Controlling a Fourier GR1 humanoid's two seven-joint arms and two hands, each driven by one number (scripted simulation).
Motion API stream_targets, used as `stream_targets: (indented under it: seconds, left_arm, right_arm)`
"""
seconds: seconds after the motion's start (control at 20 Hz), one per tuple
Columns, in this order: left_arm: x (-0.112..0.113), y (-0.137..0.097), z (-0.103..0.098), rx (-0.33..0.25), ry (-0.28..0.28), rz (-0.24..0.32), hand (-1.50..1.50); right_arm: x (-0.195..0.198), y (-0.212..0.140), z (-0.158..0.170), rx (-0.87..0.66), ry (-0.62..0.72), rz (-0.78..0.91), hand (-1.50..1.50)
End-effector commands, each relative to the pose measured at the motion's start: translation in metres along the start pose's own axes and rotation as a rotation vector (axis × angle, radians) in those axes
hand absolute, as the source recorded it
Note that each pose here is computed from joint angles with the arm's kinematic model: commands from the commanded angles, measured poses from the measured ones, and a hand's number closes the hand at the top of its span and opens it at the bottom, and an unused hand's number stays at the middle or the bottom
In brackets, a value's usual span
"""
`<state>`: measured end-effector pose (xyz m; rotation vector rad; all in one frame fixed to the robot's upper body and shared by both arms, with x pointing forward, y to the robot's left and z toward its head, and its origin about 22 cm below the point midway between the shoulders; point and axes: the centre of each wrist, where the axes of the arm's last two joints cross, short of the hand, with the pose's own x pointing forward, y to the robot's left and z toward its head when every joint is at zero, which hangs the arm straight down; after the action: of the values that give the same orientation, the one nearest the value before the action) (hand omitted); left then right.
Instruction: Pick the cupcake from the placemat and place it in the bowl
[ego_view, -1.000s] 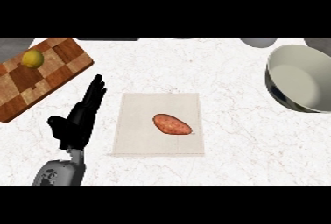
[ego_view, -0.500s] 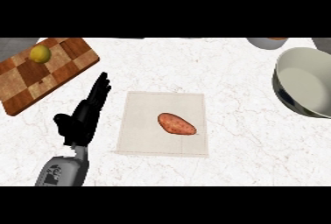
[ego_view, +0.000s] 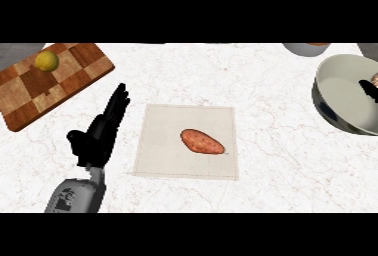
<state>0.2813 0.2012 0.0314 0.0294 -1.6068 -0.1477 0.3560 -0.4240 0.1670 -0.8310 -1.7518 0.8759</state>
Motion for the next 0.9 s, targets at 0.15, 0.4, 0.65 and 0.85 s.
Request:
stream_targets:
  seconds: [0.15, 0.4, 0.65, 0.85]
  left_arm:
    - [0.008, 0.005, -0.002, -0.023, 0.001, 0.003, 0.0]
    - [0.006, 0.003, -0.003, -0.009, -0.016, 0.006, 0.0]
    - [0.003, 0.009, 0.006, 0.0, -0.006, 0.001, 0.0]
    - [0.006, 0.004, 0.002, 0.007, 0.007, 0.014, 0.0]
  right_arm:
    - [-0.052, 0.018, 0.014, 0.139, 0.131, -0.108, 1.5]
    - [-0.058, 0.039, 0.01, 0.297, 0.06, -0.22, -1.5]
    - [-0.061, 0.051, 0.008, 0.179, -0.047, -0.391, -1.5]
    - [-0.058, 0.013, -0.005, 0.018, -0.078, -0.509, -1.5]
